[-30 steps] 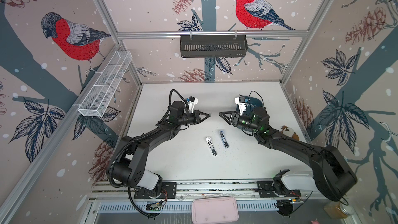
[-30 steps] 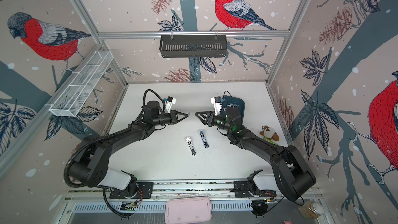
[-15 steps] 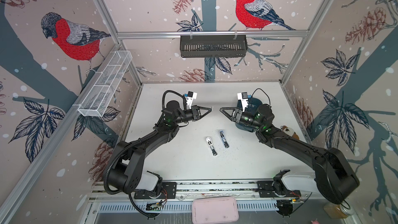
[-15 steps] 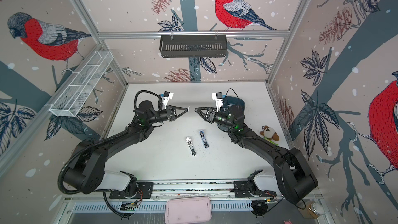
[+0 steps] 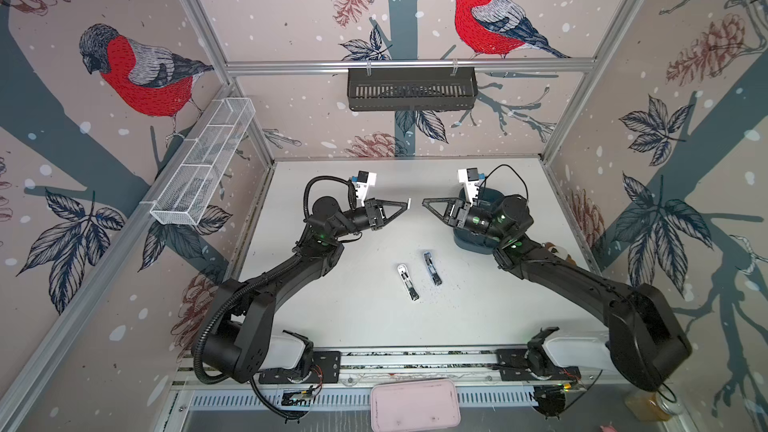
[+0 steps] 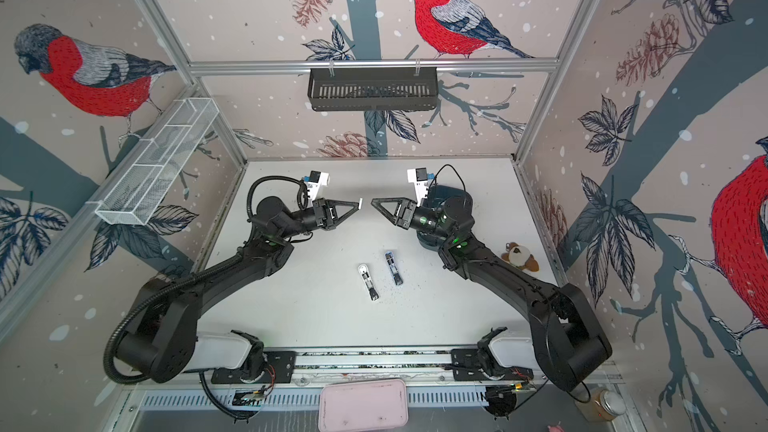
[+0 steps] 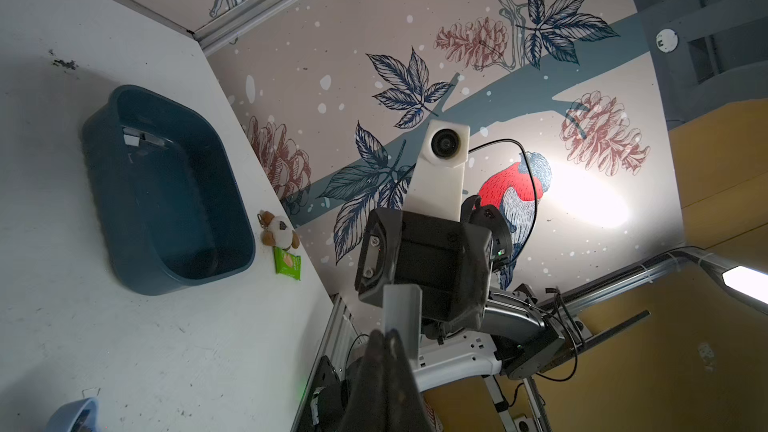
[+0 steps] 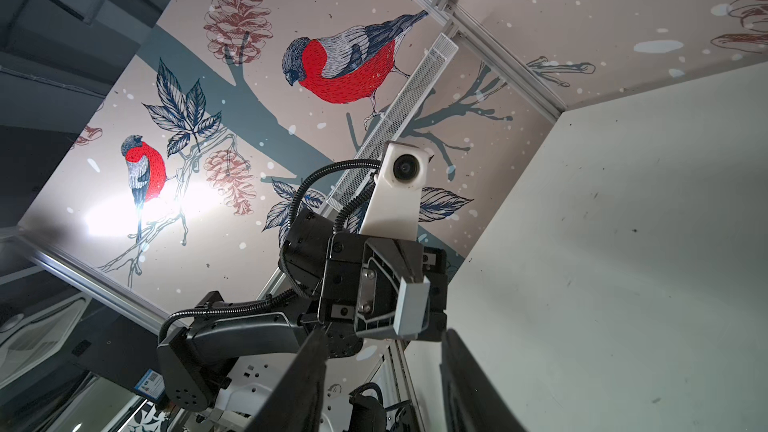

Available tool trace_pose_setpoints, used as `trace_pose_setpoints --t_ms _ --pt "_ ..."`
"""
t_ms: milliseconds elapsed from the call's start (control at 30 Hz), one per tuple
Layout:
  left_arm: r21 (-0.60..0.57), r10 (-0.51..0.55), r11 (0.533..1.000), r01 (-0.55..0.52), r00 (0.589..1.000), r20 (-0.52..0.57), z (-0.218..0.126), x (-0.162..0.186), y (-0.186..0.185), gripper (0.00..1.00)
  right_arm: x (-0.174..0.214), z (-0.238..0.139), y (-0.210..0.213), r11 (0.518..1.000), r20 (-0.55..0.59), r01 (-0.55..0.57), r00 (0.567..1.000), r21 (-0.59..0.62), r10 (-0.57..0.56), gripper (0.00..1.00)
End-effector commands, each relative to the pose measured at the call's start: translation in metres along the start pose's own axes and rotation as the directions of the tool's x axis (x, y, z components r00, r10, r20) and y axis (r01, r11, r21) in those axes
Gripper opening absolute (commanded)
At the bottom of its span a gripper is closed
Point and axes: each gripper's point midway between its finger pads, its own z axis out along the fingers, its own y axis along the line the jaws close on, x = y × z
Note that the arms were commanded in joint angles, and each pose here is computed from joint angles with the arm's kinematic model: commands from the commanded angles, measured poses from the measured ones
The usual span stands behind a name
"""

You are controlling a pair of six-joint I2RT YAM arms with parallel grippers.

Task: Load the staples into the stapler
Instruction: 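Raise the left gripper with the strip while the right gripper rises to meet it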

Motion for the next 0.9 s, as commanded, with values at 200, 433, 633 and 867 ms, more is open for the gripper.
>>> trace_pose_setpoints --t_ms 200,433,633,867 --pt "0.079 0.061 0.995 -0.062 0.998 0.005 -0.005 0.0 -0.031 0.0 -0.004 0.013 0.021 0.996 -0.002 0.007 1.0 -0.09 -0.008 0.46" --pt "0.106 0.055 0.993 -0.055 0.998 0.009 -0.007 0.002 -0.037 0.0 -0.004 0.016 0.03 0.991 -0.013 0.008 1.0 -0.137 -0.01 0.46" --pt "0.11 0.055 0.992 -0.055 0.998 0.008 -0.007 0.003 -0.038 0.0 -0.003 0.019 0.031 0.99 -0.023 0.008 1.0 -0.141 -0.011 0.46" --pt "0.116 0.057 0.992 -0.056 0.998 -0.002 -0.005 0.006 -0.04 0.0 -0.002 0.023 0.029 0.991 -0.035 0.006 0.999 -0.136 -0.011 0.45"
